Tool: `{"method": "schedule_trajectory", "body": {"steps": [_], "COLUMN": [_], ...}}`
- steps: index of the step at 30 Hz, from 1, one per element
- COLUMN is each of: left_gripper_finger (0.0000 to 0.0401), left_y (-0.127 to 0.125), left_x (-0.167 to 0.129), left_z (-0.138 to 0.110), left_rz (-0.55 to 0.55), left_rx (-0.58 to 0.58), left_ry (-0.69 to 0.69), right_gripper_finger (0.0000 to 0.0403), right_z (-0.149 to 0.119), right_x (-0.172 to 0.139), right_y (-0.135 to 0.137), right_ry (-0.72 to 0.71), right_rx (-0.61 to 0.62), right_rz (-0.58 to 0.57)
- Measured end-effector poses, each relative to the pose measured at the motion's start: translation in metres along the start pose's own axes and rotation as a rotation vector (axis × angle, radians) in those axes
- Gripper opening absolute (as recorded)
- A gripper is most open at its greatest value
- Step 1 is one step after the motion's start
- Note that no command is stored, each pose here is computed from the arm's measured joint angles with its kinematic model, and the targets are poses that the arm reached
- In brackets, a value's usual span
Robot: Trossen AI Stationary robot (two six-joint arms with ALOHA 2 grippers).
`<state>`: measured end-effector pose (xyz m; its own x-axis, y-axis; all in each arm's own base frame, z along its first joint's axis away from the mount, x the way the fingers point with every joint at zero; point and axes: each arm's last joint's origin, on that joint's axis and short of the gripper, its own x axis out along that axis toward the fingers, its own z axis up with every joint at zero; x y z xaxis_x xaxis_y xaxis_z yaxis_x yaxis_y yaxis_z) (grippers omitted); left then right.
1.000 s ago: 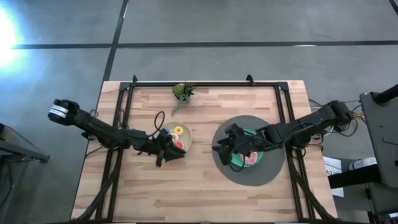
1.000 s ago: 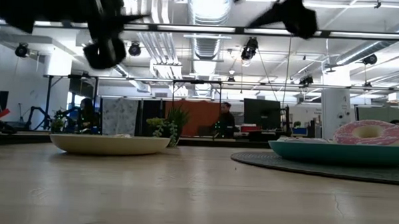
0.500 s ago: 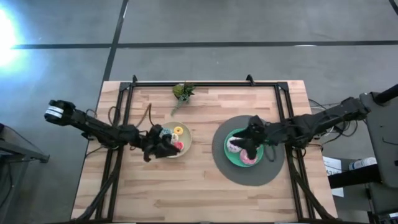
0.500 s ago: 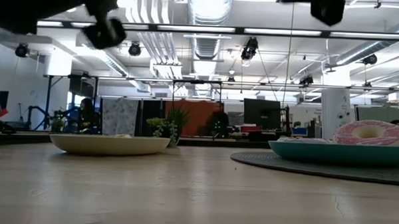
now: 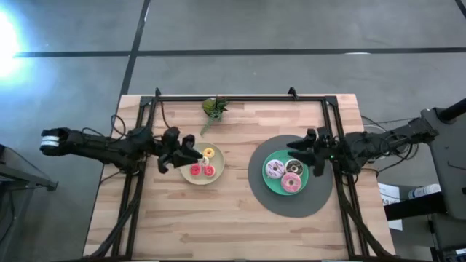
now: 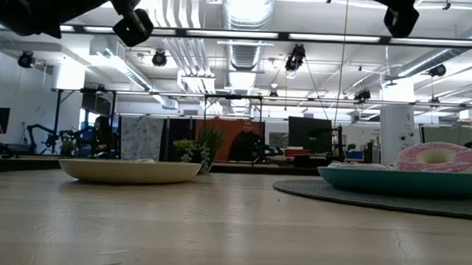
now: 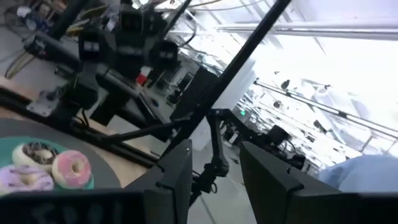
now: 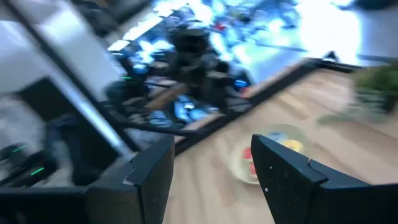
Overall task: Pick & Place donuts
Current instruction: Return to Home Position
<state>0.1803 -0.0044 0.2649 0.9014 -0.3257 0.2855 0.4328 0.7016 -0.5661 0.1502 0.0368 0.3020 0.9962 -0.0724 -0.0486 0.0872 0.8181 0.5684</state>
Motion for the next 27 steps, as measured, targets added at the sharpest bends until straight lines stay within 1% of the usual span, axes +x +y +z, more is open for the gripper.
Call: {"method": "schedule_trajectory", "body": {"steps": [3, 5, 9, 15, 20, 22, 24, 27], "left_gripper_finger": [0.0110, 0.0110, 0.0110, 0.0110, 0.0110, 0.0110, 0.0110, 0.0110], "left_y": [0.001, 0.002, 0.006, 0.010, 0.017, 0.017, 0.017, 0.017], "left_x": [-0.010, -0.015, -0.030, -0.055, -0.075, -0.078, -0.080, -0.081], "left_z": [0.000, -0.001, -0.015, -0.034, -0.054, -0.055, -0.057, -0.056], "left_rz": [0.013, 0.037, 0.099, 0.089, 0.074, 0.067, 0.085, 0.089], "left_rx": [0.036, 0.048, 0.035, 0.054, 0.019, 0.027, 0.040, 0.089], "left_ry": [0.001, 0.015, 0.081, 0.073, 0.056, 0.050, 0.069, 0.053], "right_gripper_finger": [0.0206, 0.0206, 0.0206, 0.0206, 0.0206, 0.0206, 0.0206, 0.0206], "right_z": [-0.016, -0.023, -0.038, -0.053, -0.062, -0.065, -0.068, -0.075], "right_x": [-0.003, -0.006, -0.010, -0.015, -0.019, -0.021, -0.022, -0.024], "right_y": [-0.010, -0.017, -0.030, -0.043, -0.052, -0.055, -0.058, -0.063], "right_ry": [-0.051, -0.089, -0.086, -0.072, -0.087, -0.101, -0.105, -0.099], "right_rx": [-0.010, -0.013, -0.056, -0.074, -0.062, -0.059, -0.069, -0.094], "right_rz": [0.117, 0.146, 0.139, 0.125, 0.135, 0.144, 0.145, 0.139]}}
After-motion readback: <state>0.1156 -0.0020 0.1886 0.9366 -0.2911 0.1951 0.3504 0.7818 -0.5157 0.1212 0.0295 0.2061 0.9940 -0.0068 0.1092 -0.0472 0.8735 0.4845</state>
